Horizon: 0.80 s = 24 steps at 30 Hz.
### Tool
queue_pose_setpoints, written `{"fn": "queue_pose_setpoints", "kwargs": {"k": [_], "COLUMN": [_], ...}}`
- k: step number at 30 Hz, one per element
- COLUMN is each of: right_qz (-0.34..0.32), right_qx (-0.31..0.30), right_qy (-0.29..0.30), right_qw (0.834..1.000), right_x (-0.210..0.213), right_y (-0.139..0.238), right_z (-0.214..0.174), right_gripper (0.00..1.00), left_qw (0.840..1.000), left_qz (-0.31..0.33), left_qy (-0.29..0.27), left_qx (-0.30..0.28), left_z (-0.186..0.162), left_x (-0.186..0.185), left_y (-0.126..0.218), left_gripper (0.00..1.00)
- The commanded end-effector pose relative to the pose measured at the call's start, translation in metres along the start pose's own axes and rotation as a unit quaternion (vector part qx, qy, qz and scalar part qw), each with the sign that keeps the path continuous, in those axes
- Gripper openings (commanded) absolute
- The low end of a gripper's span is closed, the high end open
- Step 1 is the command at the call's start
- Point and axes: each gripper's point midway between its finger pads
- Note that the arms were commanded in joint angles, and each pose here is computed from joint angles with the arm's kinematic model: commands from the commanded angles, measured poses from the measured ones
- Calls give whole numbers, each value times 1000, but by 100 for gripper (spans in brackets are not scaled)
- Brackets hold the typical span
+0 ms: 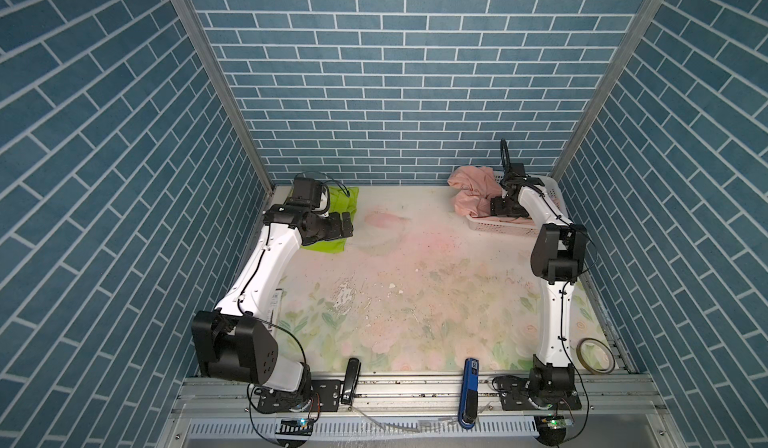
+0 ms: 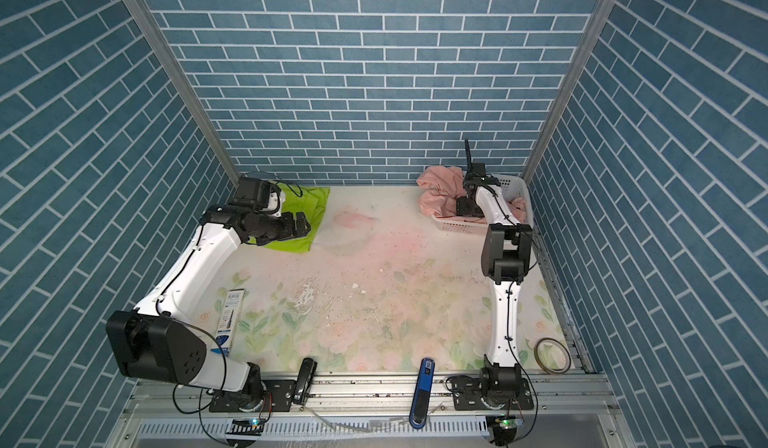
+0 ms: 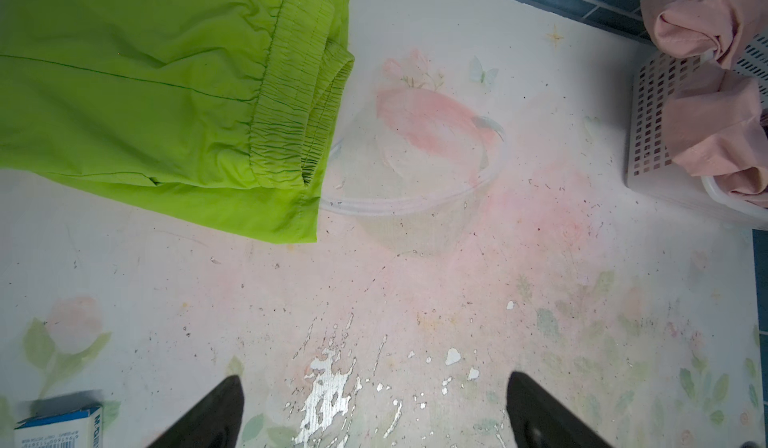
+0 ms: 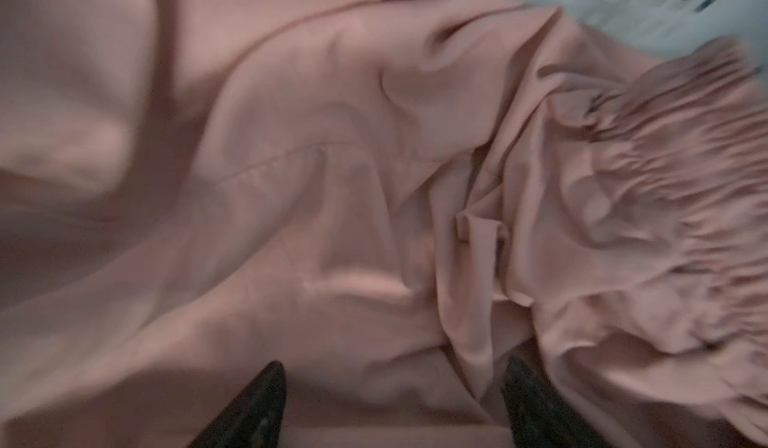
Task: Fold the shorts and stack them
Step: 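Grasp the pink shorts in the basket with the right gripper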
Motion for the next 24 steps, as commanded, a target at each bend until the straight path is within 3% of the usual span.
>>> {"fn": "queue_pose_setpoints", "kwargs": {"k": [1, 6, 10, 12, 18, 24], "right_qz": [12, 36, 50, 58, 76, 143], "right_qx": [14, 41, 44, 29, -81, -202], "right_qy": [-6, -10, -9, -10, -22, -27], "right_qw": [1000, 998, 998, 998, 994, 969], "right_x": [2, 6, 9, 10, 1, 19], "right_y": [-16, -40, -38, -25, 59, 170], "right_z": [-5, -18, -20, -12, 42, 83], "right_gripper": [81, 62, 16, 0, 0, 0], "left_qw": [1000, 999, 999, 999, 999, 999], "left_qz": [3, 30, 32, 33, 27, 22], "left_qy": [2, -7, -7, -8, -13, -17], "left_qx": [0, -32, -34, -30, -29, -31], "left_z": [-5, -4, -4, -3, -3, -6], "left_x": [1, 10, 14, 15, 14, 16], "left_y": [18, 42, 46, 45, 42, 33], "left_gripper": [100, 100, 100, 100, 100, 100]}}
Point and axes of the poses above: each gripper's point midway between its finger pads, its own y axis back along the fingers, its own x axis along the line the jaws close on, z = x × y, and after that the axes turned 7 degrees about y, right-handed
